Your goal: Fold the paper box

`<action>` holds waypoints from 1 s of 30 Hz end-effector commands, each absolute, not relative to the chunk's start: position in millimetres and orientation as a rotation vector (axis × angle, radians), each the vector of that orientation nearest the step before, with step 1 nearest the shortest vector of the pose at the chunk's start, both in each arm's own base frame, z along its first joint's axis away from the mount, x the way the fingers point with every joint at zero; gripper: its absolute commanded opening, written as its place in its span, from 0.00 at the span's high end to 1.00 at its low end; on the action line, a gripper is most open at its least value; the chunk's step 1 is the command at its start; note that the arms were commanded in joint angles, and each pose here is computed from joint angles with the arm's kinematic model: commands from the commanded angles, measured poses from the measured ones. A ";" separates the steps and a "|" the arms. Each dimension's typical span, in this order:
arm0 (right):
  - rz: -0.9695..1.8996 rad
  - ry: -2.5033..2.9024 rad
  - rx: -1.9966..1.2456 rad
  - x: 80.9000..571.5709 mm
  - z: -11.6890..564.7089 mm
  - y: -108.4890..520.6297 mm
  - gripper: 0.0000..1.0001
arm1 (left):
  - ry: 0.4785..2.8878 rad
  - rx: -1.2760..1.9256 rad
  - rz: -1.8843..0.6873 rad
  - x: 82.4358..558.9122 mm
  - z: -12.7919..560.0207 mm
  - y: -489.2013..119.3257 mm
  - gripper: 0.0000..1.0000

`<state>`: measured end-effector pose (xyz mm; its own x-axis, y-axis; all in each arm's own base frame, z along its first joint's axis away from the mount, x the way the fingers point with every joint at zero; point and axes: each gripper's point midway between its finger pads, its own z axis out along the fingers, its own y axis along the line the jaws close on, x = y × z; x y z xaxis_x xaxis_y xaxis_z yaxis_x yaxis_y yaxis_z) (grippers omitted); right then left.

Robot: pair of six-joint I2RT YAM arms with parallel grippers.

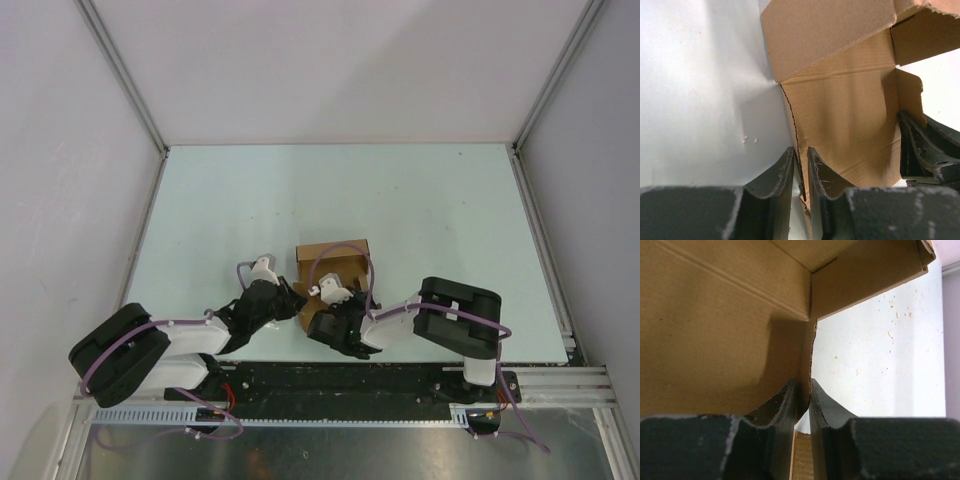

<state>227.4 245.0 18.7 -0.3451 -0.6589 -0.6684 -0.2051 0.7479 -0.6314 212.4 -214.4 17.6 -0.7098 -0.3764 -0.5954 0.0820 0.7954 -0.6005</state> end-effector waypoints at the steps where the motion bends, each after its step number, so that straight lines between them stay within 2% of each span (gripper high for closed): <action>1: -0.558 1.945 -0.746 218.2 -6.7 250.9 0.76 | 2.285 -0.204 -0.754 203.7 4.6 -206.3 0.77; 13: -0.514 1.975 -0.719 213.0 -10.2 259.5 0.78 | 2.288 -0.206 -0.748 202.7 3.3 -204.5 0.76; 20: -0.374 2.022 -0.617 214.4 11.5 270.5 0.78 | 2.300 -0.169 -0.691 207.6 9.4 -203.1 0.76; 25: -0.248 2.050 -0.558 215.8 29.2 281.2 0.56 | 2.295 -0.142 -0.599 214.8 15.4 -194.7 0.76; 30: -0.141 2.089 -0.478 216.7 35.7 283.8 0.50 | 2.283 -0.096 -0.485 223.3 26.0 -184.6 0.76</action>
